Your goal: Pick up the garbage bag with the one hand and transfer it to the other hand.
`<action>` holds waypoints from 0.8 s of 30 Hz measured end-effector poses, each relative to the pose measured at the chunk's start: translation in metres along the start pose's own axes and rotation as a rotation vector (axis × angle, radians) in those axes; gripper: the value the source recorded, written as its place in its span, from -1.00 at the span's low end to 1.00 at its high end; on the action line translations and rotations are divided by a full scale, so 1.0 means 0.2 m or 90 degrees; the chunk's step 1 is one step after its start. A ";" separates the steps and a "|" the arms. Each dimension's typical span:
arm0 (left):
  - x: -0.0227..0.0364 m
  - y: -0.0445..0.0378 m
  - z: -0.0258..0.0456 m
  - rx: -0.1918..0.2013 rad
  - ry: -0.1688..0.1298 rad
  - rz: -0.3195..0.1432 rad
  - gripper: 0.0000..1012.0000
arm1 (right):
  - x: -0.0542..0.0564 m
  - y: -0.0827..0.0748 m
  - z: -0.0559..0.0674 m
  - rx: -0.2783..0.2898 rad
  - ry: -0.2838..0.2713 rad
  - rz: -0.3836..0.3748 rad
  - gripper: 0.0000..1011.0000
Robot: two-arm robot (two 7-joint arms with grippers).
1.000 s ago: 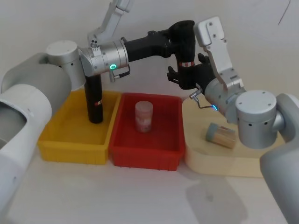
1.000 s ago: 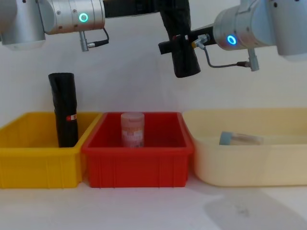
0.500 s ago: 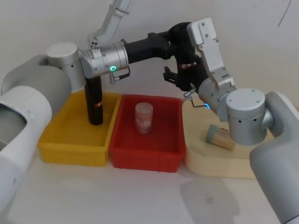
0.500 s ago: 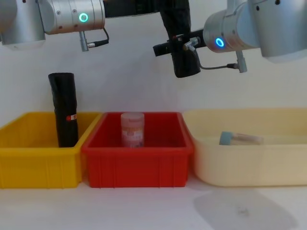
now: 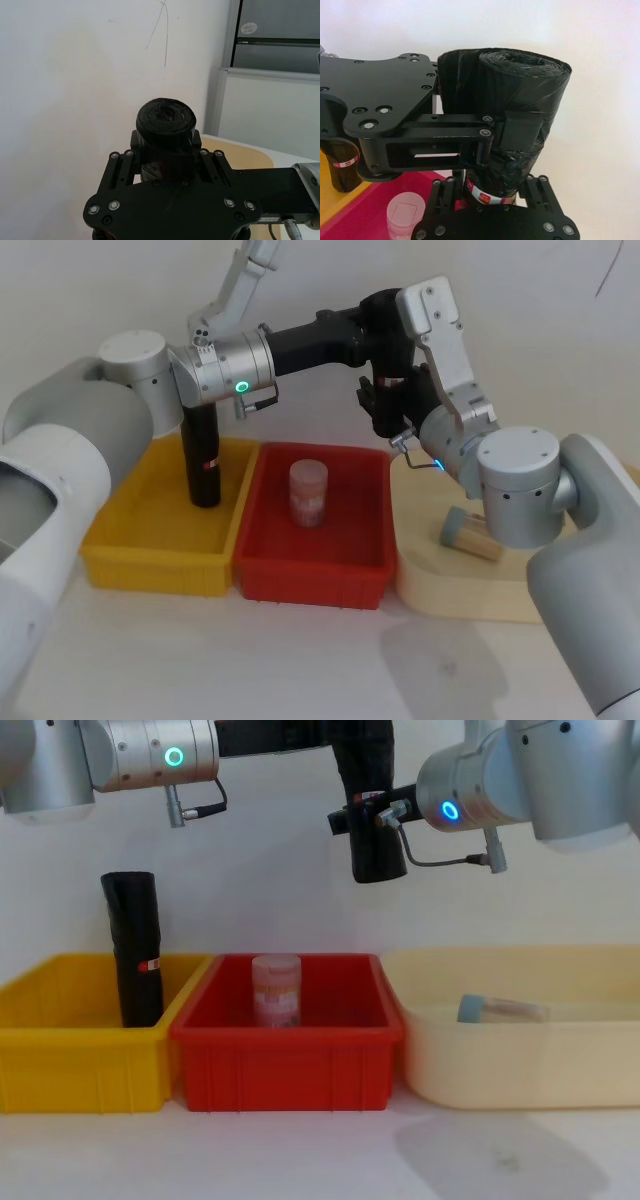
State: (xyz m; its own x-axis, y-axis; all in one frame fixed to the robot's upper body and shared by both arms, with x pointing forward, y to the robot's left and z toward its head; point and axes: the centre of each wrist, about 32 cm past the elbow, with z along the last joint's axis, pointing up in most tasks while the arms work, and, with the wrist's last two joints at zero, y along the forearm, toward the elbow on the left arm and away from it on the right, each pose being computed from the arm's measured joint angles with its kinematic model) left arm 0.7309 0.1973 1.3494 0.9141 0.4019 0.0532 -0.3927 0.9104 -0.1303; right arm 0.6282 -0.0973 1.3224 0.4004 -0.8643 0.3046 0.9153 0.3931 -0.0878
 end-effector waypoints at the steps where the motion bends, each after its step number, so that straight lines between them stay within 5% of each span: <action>1: 0.000 0.000 0.000 0.000 0.000 0.000 0.00 | 0.00 0.00 0.00 0.000 0.000 0.000 0.13; 4: 0.000 0.000 0.000 0.000 0.000 0.000 0.00 | 0.00 0.00 0.00 -0.001 0.001 0.000 0.00; 19: 0.000 0.000 0.000 0.000 0.000 0.000 0.00 | 0.00 0.01 0.00 -0.002 0.001 -0.001 0.00; 24: 0.000 -0.001 0.001 0.000 0.000 0.000 0.21 | 0.00 0.01 0.00 -0.002 0.001 0.000 -0.01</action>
State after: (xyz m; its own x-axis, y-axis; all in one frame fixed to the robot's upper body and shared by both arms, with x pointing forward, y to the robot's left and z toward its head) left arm 0.7309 0.1971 1.3495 0.9142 0.4017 0.0532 -0.3924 0.9105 -0.1306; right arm 0.6299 -0.0957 1.3217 0.4000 -0.8652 0.3025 0.9157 0.3915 -0.0910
